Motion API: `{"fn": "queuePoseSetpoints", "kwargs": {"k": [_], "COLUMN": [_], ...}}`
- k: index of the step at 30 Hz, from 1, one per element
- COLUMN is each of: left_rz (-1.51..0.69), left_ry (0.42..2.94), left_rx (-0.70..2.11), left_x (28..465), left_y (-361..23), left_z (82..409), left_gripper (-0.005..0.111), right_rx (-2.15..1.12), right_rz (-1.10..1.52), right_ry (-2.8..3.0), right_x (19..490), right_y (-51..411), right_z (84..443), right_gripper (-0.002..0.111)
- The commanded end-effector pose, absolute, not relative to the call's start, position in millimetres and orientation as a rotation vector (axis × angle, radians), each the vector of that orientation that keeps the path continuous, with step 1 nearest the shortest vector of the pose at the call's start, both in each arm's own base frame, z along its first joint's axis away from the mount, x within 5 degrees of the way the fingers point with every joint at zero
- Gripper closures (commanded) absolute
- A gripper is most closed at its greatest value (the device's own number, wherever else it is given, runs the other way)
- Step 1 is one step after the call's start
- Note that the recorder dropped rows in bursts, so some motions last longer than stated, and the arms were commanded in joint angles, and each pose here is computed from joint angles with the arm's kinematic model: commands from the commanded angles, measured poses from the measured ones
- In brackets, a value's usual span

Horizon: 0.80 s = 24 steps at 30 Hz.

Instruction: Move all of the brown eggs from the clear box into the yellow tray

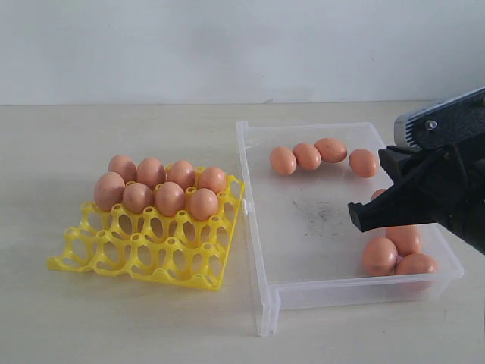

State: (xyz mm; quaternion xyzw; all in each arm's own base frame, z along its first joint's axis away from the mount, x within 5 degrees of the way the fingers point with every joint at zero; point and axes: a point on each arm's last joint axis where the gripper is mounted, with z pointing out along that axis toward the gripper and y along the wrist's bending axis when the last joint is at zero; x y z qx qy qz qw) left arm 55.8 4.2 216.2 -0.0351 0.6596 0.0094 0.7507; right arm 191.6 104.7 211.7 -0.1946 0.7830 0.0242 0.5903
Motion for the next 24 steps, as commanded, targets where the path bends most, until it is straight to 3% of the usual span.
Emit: {"fn": "queuePoseSetpoints", "kwargs": {"k": [1, 24], "left_rz": [0.018, 0.018], "left_ry": [1.432, 1.432], "left_rx": [-0.076, -0.076], "left_x": [55.5, 55.5], "left_y": [4.1, 4.1], "left_z": [217.7, 217.7], "left_gripper": [0.103, 0.103], "right_rx": [-0.448, -0.409], "right_rz": [0.055, 0.051], "right_ry": [1.822, 1.784], "right_x": [190.6, 192.6], "right_y": [103.6, 102.6], "right_z": [211.4, 216.0], "right_gripper": [0.108, 0.108]}}
